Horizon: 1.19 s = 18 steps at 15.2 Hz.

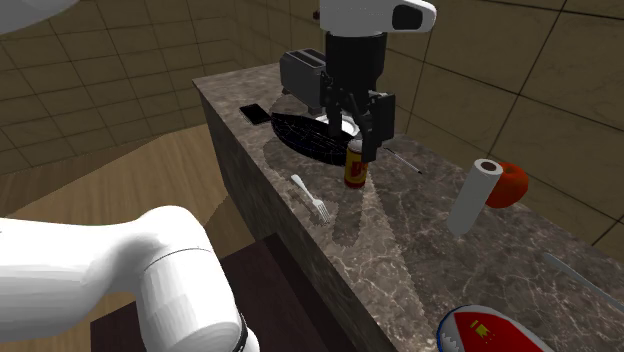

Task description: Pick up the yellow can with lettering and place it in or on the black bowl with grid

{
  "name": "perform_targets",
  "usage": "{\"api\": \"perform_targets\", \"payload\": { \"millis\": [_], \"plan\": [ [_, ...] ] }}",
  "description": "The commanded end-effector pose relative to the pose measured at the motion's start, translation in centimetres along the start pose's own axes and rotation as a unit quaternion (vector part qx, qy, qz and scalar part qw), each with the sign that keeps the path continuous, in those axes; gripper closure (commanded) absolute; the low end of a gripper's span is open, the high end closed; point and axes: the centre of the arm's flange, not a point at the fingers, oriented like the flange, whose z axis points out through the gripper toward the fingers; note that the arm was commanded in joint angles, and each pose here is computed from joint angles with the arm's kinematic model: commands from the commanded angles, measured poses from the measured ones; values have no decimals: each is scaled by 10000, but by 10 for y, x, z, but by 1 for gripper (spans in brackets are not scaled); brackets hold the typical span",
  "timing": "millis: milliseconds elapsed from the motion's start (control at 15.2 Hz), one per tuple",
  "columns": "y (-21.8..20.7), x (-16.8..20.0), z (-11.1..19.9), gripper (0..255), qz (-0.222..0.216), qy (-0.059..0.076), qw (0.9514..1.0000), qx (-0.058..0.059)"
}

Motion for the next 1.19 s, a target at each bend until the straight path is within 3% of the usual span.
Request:
{"api": "perform_targets", "payload": {
  "millis": [0,1122],
  "plan": [
    [0,0,0,0,0,0,10000,0],
    [-145,124,110,0,65,-19,9997,234]
  ]
}}
